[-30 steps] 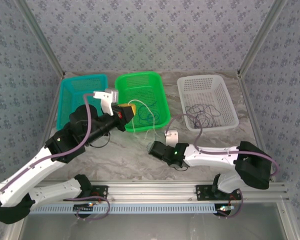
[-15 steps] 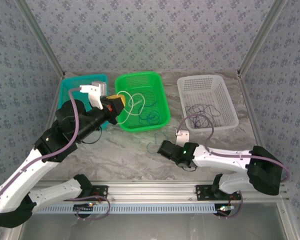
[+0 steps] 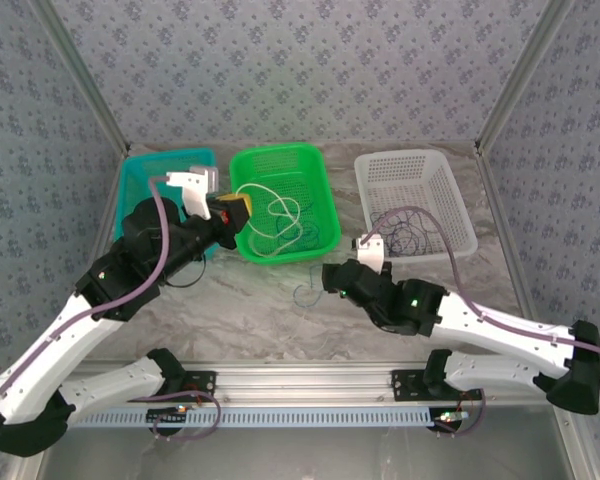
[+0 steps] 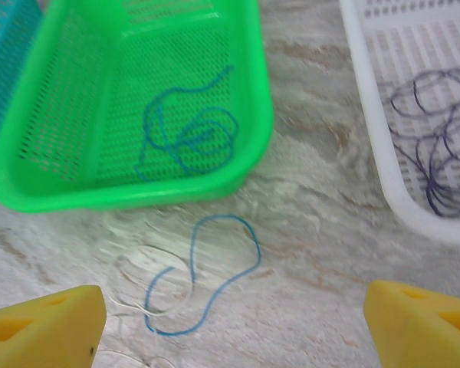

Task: Untangle the cables

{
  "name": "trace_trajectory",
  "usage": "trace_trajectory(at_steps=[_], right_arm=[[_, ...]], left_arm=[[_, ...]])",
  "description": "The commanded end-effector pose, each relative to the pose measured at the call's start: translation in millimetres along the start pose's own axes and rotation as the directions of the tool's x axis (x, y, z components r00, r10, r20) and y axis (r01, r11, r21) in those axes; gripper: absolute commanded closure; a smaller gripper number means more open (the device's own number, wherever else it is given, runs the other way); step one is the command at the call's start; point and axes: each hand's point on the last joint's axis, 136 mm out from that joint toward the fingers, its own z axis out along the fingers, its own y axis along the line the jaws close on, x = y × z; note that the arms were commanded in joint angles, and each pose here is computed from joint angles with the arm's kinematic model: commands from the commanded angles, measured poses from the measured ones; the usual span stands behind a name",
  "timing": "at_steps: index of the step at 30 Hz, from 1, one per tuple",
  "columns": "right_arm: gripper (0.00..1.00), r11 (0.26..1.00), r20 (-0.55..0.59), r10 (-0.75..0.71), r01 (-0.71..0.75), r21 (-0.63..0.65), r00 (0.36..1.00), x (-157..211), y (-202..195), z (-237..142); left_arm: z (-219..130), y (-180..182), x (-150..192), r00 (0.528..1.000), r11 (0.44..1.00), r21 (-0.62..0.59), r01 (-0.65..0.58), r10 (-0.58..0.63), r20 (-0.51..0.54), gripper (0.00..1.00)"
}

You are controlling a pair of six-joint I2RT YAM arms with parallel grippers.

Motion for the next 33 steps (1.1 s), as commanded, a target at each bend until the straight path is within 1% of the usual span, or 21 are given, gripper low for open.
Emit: trace_trajectory(at_steps=[1, 6, 8, 11, 14, 18, 23, 27, 33], right_arm=[[0.10, 0.996, 0.096, -0.048, 0.055, -0.065, 0.994, -38.2, 18.1, -16.1], [0.09, 0.987, 0.133, -0.086, 0.103, -0.127, 0.987, -68.7, 42.3, -26.0], [0.09, 0.986, 0.129, -0.098, 0.114, -0.119, 0.987, -72.9, 46.0, -24.4], [0.09, 0.987, 0.112, -0.106, 0.119, -0.112, 0.988, -69.8, 47.5, -19.4], [0.09, 0.988, 0.077, -0.103, 0.111, -0.106, 0.992, -56.9, 44.0, -12.4], [0.09, 0.995, 0.021, -0.070, 0.071, -0.070, 0.997, -36.6, 29.6, -4.4], [0.10, 0.998, -0.062, -0.042, 0.040, -0.040, 0.997, -5.1, 15.3, 4.8], [0.11, 1.000, -0.132, -0.024, 0.026, 0.011, 0.991, 20.0, -0.7, 9.1], [0.13, 0.995, -0.232, 0.063, -0.043, 0.089, 0.971, 59.0, -23.8, 20.1]], left_arm=[[4.0, -1.8, 6.6, 1.000, 1.000, 0.019, 0.007, -0.007, -0.025, 0.96], [8.3, 5.6, 12.6, 0.998, 0.999, -0.020, -0.028, 0.027, -0.048, 0.95], [4.9, 18.7, 10.4, 0.997, 0.994, -0.093, -0.062, 0.058, -0.046, 0.95], [-5.9, 38.0, 0.1, 0.994, 0.975, -0.192, -0.110, 0.105, -0.034, 0.95], [-17.3, 55.0, -13.8, 0.989, 0.952, -0.270, -0.144, 0.146, -0.013, 0.94], [-24.5, 87.0, -26.2, 0.987, 0.915, -0.374, -0.149, 0.160, -0.001, 0.93], [-22.2, 137.5, -29.8, 0.997, 0.884, -0.462, -0.070, 0.081, 0.003, 0.93], [-23.9, 182.0, -31.4, 0.999, 0.849, -0.529, 0.019, 0.000, 0.036, 0.93], [-20.8, 238.4, -22.0, 0.989, 0.806, -0.574, 0.146, -0.133, 0.064, 0.93]])
